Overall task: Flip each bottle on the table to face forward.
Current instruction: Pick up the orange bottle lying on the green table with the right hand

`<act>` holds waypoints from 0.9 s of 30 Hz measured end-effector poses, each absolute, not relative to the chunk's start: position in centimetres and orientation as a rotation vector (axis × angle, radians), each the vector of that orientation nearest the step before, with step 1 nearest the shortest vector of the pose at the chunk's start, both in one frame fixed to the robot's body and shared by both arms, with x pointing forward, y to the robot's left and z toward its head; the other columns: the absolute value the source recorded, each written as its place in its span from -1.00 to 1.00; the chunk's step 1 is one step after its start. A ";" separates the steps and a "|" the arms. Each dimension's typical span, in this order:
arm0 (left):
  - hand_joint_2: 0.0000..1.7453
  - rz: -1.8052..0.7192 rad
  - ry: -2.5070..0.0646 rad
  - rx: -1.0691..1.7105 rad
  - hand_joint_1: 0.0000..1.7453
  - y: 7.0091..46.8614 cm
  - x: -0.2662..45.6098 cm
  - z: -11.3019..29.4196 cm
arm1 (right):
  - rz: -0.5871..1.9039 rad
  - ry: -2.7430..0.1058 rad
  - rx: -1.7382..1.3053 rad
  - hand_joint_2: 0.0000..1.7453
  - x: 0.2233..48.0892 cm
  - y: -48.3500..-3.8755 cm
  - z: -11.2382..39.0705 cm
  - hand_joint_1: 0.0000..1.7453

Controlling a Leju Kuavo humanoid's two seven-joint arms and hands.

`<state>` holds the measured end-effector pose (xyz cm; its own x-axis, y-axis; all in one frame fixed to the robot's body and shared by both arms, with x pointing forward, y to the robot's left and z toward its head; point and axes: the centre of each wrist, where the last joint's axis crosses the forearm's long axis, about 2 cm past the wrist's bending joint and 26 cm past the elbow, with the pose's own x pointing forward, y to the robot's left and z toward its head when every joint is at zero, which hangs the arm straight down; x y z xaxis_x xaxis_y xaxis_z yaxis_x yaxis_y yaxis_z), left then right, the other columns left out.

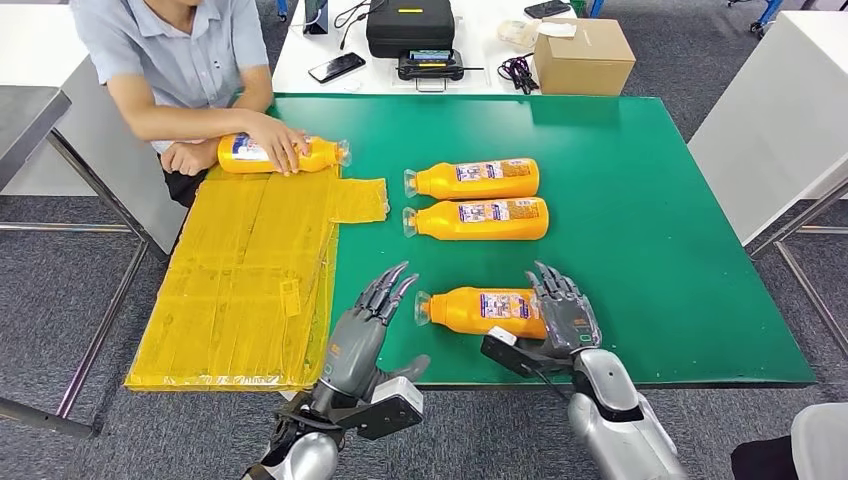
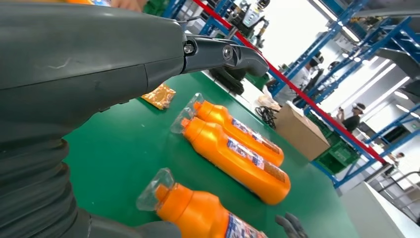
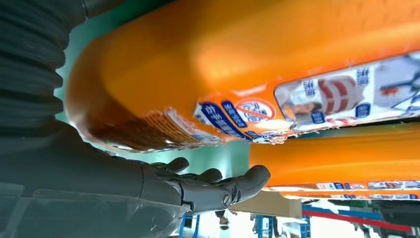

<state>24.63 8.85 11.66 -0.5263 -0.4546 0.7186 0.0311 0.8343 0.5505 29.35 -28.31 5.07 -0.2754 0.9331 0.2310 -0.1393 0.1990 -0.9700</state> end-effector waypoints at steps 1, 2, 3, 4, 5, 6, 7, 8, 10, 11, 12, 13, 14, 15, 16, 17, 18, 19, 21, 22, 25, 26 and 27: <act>1.00 -0.636 -2.048 0.306 -1.00 8.8 24.7 11.7 | 1.300 -1.427 -0.811 1.00 29.5 -28.3 5.1 -1.00; 1.00 -0.639 -2.050 0.301 -1.00 8.7 24.7 11.8 | 1.301 -1.425 -0.810 1.00 29.7 -28.4 5.1 -1.00; 1.00 -0.642 -2.052 0.295 -1.00 8.6 24.7 11.8 | 1.301 -1.424 -0.809 1.00 29.9 -28.4 5.2 -1.00; 1.00 -0.644 -2.053 0.290 -1.00 8.6 24.7 11.8 | 1.300 -1.423 -0.808 1.00 30.1 -28.5 5.2 -1.00; 1.00 -0.646 -2.054 0.286 -1.00 8.6 24.7 11.9 | 1.301 -1.421 -0.807 1.00 30.2 -28.5 5.2 -1.00; 1.00 -0.648 -2.056 0.283 -1.00 8.5 24.7 11.9 | 1.301 -1.419 -0.804 1.00 30.4 -28.5 5.2 -1.00; 1.00 -0.648 -2.058 0.279 -1.00 8.5 24.7 11.9 | 1.299 -1.417 -0.797 1.00 30.6 -28.5 5.3 -1.00; 1.00 -0.648 -2.060 0.274 -1.00 8.4 24.6 11.9 | 1.298 -1.413 -0.789 1.00 30.7 -28.6 5.3 -1.00; 1.00 -0.649 -2.064 0.263 -1.00 8.2 24.6 11.9 | 1.299 -1.395 -0.765 1.00 31.0 -28.6 5.2 -1.00; 1.00 -0.650 -2.065 0.258 -1.00 8.1 24.6 12.0 | 1.301 -1.381 -0.753 1.00 31.2 -28.7 5.2 -1.00; 1.00 -0.652 -2.067 0.255 -1.00 8.1 24.6 12.0 | 1.302 -1.365 -0.742 1.00 31.5 -28.7 5.2 -1.00; 1.00 -0.653 -2.068 0.253 -1.00 8.0 24.6 12.0 | 1.301 -1.349 -0.732 1.00 31.7 -28.7 5.3 -0.60; 1.00 -0.653 -2.069 0.251 -1.00 8.0 24.7 12.0 | 1.300 -1.329 -0.721 1.00 32.0 -28.9 5.3 -0.10; 1.00 -0.652 -2.071 0.249 -1.00 8.0 24.7 12.0 | 1.300 -1.307 -0.711 1.00 32.3 -29.0 5.4 0.40; 1.00 -0.651 -2.073 0.246 -1.00 7.9 24.8 12.0 | 1.301 -1.282 -0.699 1.00 32.6 -29.2 5.4 0.90; 1.00 -0.650 -2.075 0.243 -1.00 7.9 24.8 11.9 | 1.301 -1.257 -0.685 1.00 32.9 -29.4 5.4 1.00; 1.00 -0.650 -2.077 0.239 -1.00 7.8 24.8 11.9 | 1.303 -1.235 -0.673 1.00 33.2 -29.6 5.4 1.00; 1.00 -0.651 -2.079 0.236 -1.00 7.7 24.9 11.9 | 1.306 -1.214 -0.663 1.00 33.4 -29.8 5.4 1.00; 1.00 -0.654 -2.081 0.231 -1.00 7.6 24.9 11.8 | 1.314 -1.183 -0.654 1.00 33.8 -30.2 5.4 1.00; 1.00 -0.657 -2.080 0.230 -1.00 7.5 25.0 11.8 | 1.317 -1.173 -0.654 1.00 33.9 -30.4 5.4 1.00; 1.00 -0.665 -2.078 0.228 -1.00 7.4 25.0 11.7 | 1.322 -1.155 -0.656 1.00 34.2 -30.8 5.4 1.00; 1.00 -0.666 -2.077 0.228 -1.00 7.4 25.0 11.6 | 1.324 -1.150 -0.656 1.00 34.3 -30.8 5.3 1.00; 1.00 -0.667 -2.076 0.227 -1.00 7.4 25.1 11.6 | 1.325 -1.143 -0.653 1.00 34.3 -30.9 5.4 1.00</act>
